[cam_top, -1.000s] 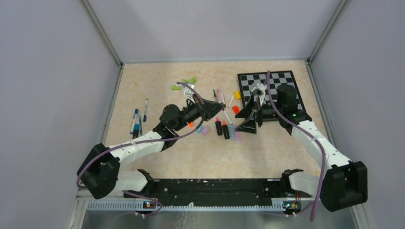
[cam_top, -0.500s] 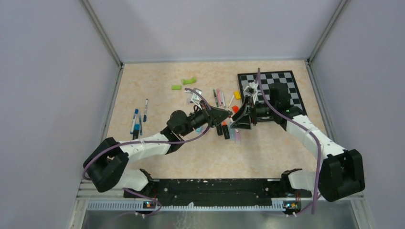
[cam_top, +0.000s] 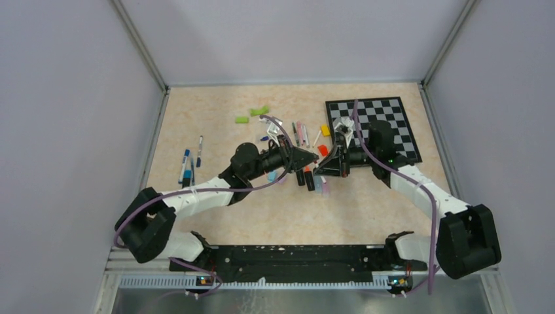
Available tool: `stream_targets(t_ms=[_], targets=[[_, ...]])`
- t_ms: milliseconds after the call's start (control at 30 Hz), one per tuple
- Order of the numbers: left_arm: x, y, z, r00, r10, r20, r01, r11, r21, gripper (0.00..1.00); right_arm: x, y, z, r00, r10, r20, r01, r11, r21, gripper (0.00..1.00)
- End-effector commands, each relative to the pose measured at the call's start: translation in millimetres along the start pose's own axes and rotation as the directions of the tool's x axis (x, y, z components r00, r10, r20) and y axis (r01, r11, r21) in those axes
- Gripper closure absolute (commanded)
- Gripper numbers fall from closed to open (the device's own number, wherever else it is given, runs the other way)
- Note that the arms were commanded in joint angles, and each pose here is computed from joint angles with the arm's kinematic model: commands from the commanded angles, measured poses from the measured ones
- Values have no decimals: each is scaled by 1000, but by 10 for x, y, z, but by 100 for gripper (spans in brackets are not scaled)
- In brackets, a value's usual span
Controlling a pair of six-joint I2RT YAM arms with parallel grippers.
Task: Open the pen caps
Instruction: Open the pen cap from the pen, then place the pen cap at the center of the board.
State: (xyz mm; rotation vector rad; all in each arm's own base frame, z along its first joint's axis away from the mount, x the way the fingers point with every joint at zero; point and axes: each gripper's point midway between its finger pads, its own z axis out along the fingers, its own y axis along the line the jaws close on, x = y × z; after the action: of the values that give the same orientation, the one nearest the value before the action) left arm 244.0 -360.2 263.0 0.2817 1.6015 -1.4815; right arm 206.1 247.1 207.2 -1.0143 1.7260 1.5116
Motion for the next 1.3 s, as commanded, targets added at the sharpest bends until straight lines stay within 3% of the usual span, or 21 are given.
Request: stream_targets(t_ms=[0, 167, 267, 400, 500, 600, 700, 767, 933, 1133, 1267], targets=[[-1674, -154, -86, 900, 143, 412, -134, 990, -51, 100, 185, 273, -55, 999, 29, 18, -27, 996, -86, 100], [-2400, -14, -321, 802, 190, 566, -112, 979, -170, 100, 237, 231, -65, 998, 65, 25, -63, 996, -62, 100], [-2609, -30, -433, 746, 202, 635, -87, 974, -208, 100, 235, 207, -61, 996, 84, 31, -82, 995, -54, 100], [-2557, -68, -434, 754, 176, 633, -85, 981, -172, 100, 191, 105, -78, 996, 68, 50, -68, 998, 0, 100], [-2308, -125, -392, 817, 168, 551, -122, 985, -120, 100, 181, -101, -166, 996, 46, 75, -55, 991, 124, 100], [-1916, -46, -376, 901, 167, 401, -130, 985, -118, 100, 232, -366, -307, 993, 40, 108, -69, 957, 281, 100], [-1403, 97, -433, 970, 138, 199, -113, 985, -134, 100, 327, -677, -459, 985, 79, 150, -139, 884, 447, 100], [-1096, 204, -511, 990, 104, 96, -89, 984, -153, 100, 395, -866, -546, 971, 133, 198, -221, 817, 533, 97], [-419, 485, -703, 994, 41, -97, -65, 964, -259, 100, 669, -1137, -673, 929, 240, 282, -369, 677, 637, 91], [264, 707, -751, 966, 38, -257, -132, 923, -361, 100, 900, -1300, -747, 918, 280, 282, -396, 599, 696, 90], [512, 886, -734, 943, 25, -333, -172, 891, -421, 100, 1021, -1383, -736, 910, 315, 269, -409, 580, 704, 90]])
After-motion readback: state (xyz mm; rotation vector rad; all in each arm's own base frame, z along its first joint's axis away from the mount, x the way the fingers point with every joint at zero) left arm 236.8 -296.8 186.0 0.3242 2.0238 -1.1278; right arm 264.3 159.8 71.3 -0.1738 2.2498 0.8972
